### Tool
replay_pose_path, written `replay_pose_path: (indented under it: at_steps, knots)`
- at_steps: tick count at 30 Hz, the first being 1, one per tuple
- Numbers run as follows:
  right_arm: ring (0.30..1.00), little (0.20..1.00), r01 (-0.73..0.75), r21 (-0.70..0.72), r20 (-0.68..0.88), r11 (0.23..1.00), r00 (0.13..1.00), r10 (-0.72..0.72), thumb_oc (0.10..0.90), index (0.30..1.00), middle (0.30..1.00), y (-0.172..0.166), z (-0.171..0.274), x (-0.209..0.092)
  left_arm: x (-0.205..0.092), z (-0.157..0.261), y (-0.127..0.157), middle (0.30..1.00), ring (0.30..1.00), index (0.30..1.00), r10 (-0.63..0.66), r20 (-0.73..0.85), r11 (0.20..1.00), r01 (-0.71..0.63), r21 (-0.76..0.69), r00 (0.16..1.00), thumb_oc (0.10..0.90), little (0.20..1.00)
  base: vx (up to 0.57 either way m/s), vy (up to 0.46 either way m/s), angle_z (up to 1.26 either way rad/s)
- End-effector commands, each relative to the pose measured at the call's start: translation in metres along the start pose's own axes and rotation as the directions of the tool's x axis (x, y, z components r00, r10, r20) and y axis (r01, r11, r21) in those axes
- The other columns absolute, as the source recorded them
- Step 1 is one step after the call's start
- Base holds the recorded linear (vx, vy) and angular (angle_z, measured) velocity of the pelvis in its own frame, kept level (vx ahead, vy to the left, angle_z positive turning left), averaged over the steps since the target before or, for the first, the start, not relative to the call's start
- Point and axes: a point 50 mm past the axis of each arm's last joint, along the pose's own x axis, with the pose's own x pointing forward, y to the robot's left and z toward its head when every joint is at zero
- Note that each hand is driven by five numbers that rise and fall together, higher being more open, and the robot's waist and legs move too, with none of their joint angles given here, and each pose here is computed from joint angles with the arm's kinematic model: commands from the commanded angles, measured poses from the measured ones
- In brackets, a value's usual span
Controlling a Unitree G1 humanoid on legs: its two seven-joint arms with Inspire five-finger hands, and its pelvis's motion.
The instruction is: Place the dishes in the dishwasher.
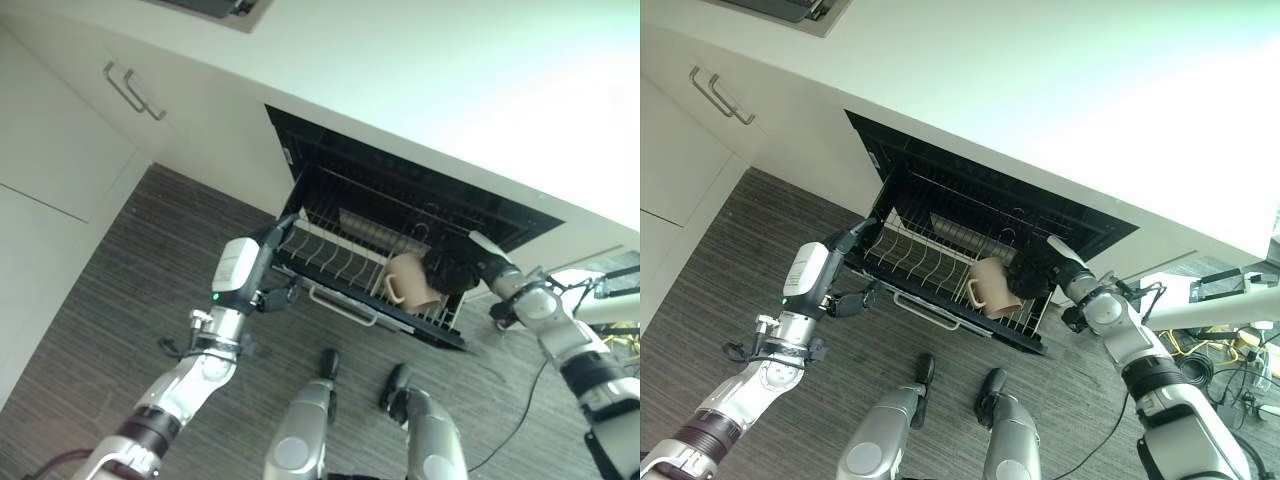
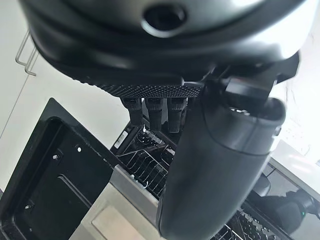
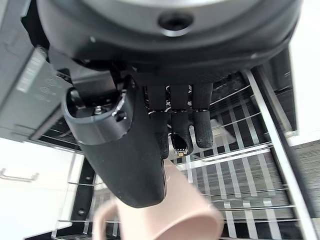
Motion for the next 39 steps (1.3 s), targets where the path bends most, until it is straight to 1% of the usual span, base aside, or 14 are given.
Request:
replay_pose_path:
  at_steps: [1,2,4,7,8,14,19,24,26,27,28,30,34,39]
  knots:
    - [0.3,0.3,-0.169,-0.044,-0.078,0.985,0.983,0.166,0.4,0.3,0.3,0.033,-0.018,-0.005,0.019,0.021,0.024,0.9,0.9,0.9,0.119,0.163,0.993,-0.118,-0.013,0.979,0.8,0.9,0.02,-0.02,0.09]
    - [0.9,0.9,-0.134,-0.015,-0.08,0.991,0.988,0.133,0.8,0.9,0.9,0.031,-0.02,-0.004,0.019,0.021,0.024,0.9,0.9,0.9,0.121,0.162,0.993,-0.121,-0.013,0.979,0.8,0.9,0.01,-0.015,0.09]
    - [0.9,0.9,-0.071,0.037,-0.066,0.997,0.995,0.073,0.8,0.9,0.9,0.027,-0.02,-0.004,0.019,0.021,0.024,0.9,0.9,0.9,0.124,0.157,0.992,-0.123,-0.015,0.98,0.8,0.9,0.0,-0.003,0.02]
    - [0.9,0.9,0.075,0.208,0.008,0.975,0.997,-0.078,0.8,0.9,0.9,0.015,-0.011,-0.005,0.017,0.019,0.023,0.9,0.9,0.9,0.135,0.138,0.991,-0.134,-0.02,0.981,0.8,0.9,0.0,0.0,0.0]
    - [0.9,0.9,0.099,0.233,0.023,0.967,0.994,-0.107,0.8,0.9,0.9,0.014,-0.008,-0.006,0.016,0.018,0.022,0.9,0.9,0.9,0.139,0.132,0.99,-0.137,-0.022,0.981,0.8,0.9,0.02,0.033,-0.02]
    - [0.9,0.9,0.184,0.336,0.087,0.924,0.97,-0.225,0.8,0.9,0.9,0.017,-0.002,-0.016,0.004,0.014,0.015,0.9,0.9,0.9,0.145,0.095,0.989,-0.143,-0.027,0.985,0.8,0.9,0.05,0.025,-0.03]
    - [0.9,0.9,0.226,0.395,0.1,0.891,0.953,-0.286,0.8,0.9,0.9,0.018,-0.002,-0.022,-0.003,0.011,0.012,0.9,0.9,0.9,0.147,0.076,0.989,-0.145,-0.031,0.986,0.8,0.9,0.05,0.014,-0.13]
    - [0.9,0.9,0.283,0.562,0.127,0.777,0.899,-0.419,0.8,0.9,0.9,0.013,0.004,-0.032,-0.012,0.009,0.01,0.9,0.9,0.9,0.158,0.045,0.987,-0.157,-0.033,0.986,0.8,0.9,0.04,0.021,-0.04]
    - [0.9,0.9,0.28,0.663,0.164,0.695,0.851,-0.499,0.8,0.9,0.9,0.01,0.011,-0.04,-0.019,0.007,0.009,0.9,0.9,0.9,0.168,0.022,0.985,-0.167,-0.038,0.986,0.8,0.9,0.04,0.05,-0.14]
    - [0.9,0.9,0.255,0.721,0.204,0.645,0.81,-0.549,0.8,0.9,0.9,0.009,0.019,-0.047,-0.024,0.005,0.007,0.9,0.9,0.9,0.179,0.004,0.983,-0.179,-0.044,0.984,0.8,0.9,0.03,0.054,-0.18]
    - [0.9,0.9,0.249,0.733,0.217,0.633,0.797,-0.564,0.8,0.9,0.9,0.009,0.022,-0.049,-0.026,0.004,0.007,0.9,0.9,0.9,0.182,-0.004,0.982,-0.182,-0.046,0.983,0.8,0.9,0.04,0.068,-0.14]
    - [0.9,0.9,0.235,0.786,0.256,0.572,0.719,-0.647,0.8,0.9,0.9,0.01,0.033,-0.062,-0.036,0.001,0.003,0.9,0.9,0.9,0.193,-0.04,0.979,-0.195,-0.053,0.98,0.8,0.9,0.04,0.076,-0.1]
    - [0.9,0.9,0.207,0.835,0.281,0.51,0.636,-0.718,0.8,0.9,0.9,0.01,0.042,-0.074,-0.048,-0.003,-0.002,0.9,0.9,0.9,0.212,-0.086,0.975,-0.217,-0.057,0.974,0.8,0.9,0.03,0.045,-0.15]
    - [0.9,0.9,0.125,0.881,0.305,0.456,0.587,-0.75,0.8,0.9,0.9,0.008,0.048,-0.083,-0.059,-0.009,-0.004,0.9,0.9,0.9,0.258,-0.162,0.96,-0.271,-0.063,0.952,0.8,0.9,0.05,0.053,-0.08]
